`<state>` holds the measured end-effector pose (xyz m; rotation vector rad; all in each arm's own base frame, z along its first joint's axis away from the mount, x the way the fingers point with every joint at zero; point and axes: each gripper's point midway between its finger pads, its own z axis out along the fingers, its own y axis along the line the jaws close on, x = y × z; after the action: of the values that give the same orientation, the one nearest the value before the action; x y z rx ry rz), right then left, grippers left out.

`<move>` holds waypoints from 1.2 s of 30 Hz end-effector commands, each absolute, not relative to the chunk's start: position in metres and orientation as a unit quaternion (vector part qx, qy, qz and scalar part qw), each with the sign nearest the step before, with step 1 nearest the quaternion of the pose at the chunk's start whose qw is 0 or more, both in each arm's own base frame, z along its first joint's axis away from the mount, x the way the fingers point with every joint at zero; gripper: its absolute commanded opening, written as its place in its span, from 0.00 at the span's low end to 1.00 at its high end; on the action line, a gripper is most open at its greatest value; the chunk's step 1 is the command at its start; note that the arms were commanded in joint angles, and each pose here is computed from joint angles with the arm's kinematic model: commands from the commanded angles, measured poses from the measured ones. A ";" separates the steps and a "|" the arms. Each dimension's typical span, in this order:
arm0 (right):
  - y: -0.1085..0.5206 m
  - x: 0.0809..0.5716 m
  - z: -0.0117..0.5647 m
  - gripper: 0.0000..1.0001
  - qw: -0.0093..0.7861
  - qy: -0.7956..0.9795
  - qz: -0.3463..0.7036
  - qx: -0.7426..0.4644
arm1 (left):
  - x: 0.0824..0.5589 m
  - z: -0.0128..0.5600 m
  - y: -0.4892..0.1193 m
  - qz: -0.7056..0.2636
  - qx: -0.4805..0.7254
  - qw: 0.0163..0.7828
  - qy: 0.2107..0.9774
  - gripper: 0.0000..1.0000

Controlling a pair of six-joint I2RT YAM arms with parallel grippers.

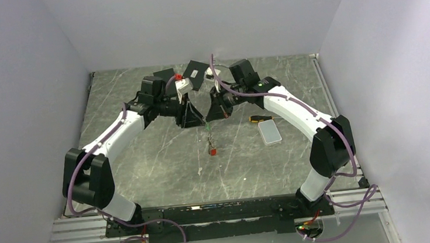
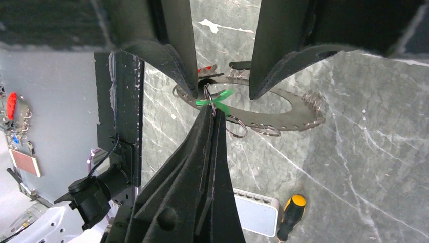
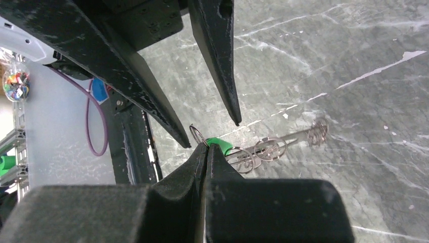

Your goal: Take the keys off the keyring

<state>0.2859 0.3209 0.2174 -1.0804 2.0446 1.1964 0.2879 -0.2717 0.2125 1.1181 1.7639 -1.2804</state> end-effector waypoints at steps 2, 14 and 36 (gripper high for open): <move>0.325 0.282 0.247 0.00 0.310 0.724 0.447 -0.423 | 0.287 0.227 -0.281 -0.505 0.443 0.343 0.656 0.38; 0.318 0.277 0.241 0.20 0.310 0.714 0.445 -0.443 | 0.286 0.225 -0.273 -0.471 0.472 0.338 0.664 0.00; 0.284 0.282 0.190 0.75 0.409 0.660 0.454 -0.437 | 0.270 0.239 -0.276 -0.517 0.469 0.309 0.645 0.00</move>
<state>0.2724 0.2707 0.1625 -1.0196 1.9206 1.1709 0.2751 -0.2690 0.2086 1.2002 1.8366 -1.2873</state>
